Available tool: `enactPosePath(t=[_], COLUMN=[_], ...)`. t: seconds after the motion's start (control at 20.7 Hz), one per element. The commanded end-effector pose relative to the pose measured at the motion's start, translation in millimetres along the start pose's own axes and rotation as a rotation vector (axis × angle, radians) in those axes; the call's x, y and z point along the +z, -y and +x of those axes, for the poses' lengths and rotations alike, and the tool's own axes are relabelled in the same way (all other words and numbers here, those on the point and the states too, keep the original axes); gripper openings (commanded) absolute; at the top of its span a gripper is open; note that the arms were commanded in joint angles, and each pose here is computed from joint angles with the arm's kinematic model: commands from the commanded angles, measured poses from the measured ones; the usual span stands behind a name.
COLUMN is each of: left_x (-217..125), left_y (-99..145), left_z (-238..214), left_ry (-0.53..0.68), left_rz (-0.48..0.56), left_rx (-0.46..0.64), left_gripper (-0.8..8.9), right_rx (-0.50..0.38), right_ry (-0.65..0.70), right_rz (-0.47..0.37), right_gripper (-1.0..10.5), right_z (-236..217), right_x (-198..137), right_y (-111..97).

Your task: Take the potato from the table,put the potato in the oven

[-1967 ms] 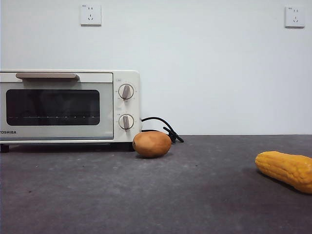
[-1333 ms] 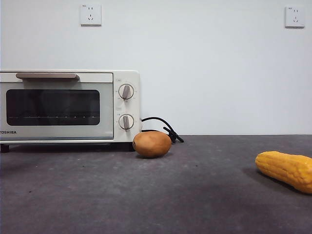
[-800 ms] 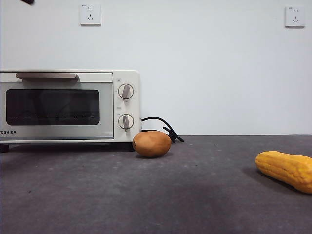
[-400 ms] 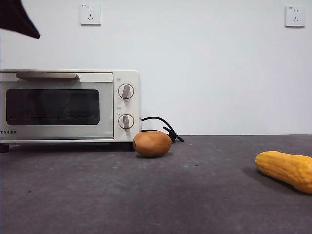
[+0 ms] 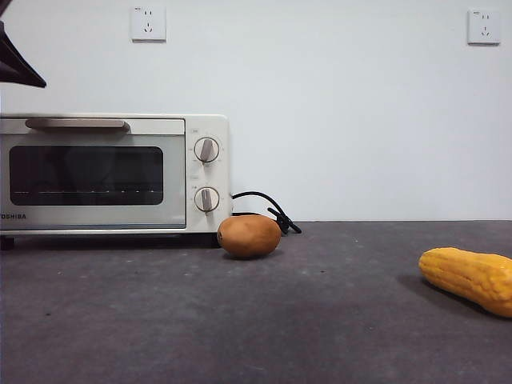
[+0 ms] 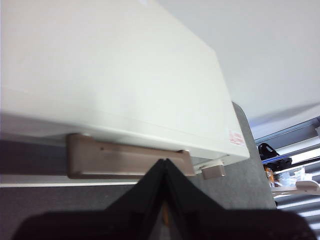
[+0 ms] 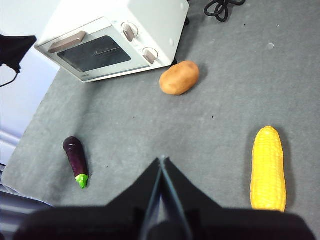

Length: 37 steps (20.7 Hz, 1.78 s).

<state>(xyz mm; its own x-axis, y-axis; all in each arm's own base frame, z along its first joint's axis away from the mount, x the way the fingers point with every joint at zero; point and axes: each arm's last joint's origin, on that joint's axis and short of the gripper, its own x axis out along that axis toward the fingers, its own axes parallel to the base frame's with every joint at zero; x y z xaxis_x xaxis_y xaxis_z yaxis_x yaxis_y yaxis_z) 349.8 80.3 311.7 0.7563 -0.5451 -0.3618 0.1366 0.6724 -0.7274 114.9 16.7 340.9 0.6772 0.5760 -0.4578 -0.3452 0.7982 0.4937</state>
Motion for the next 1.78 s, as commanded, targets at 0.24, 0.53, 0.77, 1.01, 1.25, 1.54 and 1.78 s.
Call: enactPosePath(t=[0.24, 0.53, 0.77, 1.01, 1.25, 1.54, 1.78], left_x=[-1, 2, -1, -6, -10, -23, -32], left_y=[-18, -14, -10, -5, -3, -4, -1], left_z=[19, 22, 30, 37, 41, 46, 49], left_ry=[0.004, 0.045, 0.035, 0.030, 0.012, -0.068, -0.137], left_rz=[-0.025, 0.028, 0.065, 0.097, 0.102, 0.134, 0.156], left_rx=[0.064, 0.088, 0.091, 0.135, 0.158, 0.272, 0.289], left_gripper=[-0.06, -0.06, -0.06, -0.06, -0.06, -0.06, -0.06], right_rx=[0.006, 0.002, 0.001, -0.003, -0.005, -0.009, -0.010], right_ry=[-0.010, -0.029, -0.034, -0.049, -0.059, -0.075, -0.079], right_rz=[-0.002, 0.011, 0.022, 0.045, 0.052, 0.064, 0.067], right_gripper=[0.0, 0.0, 0.0, 0.0, 0.0, 0.0, 0.0], right_z=[-2, -2, -2, -2, -2, -2, -3], right_x=[-1, -3, -4, -5, -7, -8, -9], right_y=[-1, -1, -1, -1, 0, 0, 0])
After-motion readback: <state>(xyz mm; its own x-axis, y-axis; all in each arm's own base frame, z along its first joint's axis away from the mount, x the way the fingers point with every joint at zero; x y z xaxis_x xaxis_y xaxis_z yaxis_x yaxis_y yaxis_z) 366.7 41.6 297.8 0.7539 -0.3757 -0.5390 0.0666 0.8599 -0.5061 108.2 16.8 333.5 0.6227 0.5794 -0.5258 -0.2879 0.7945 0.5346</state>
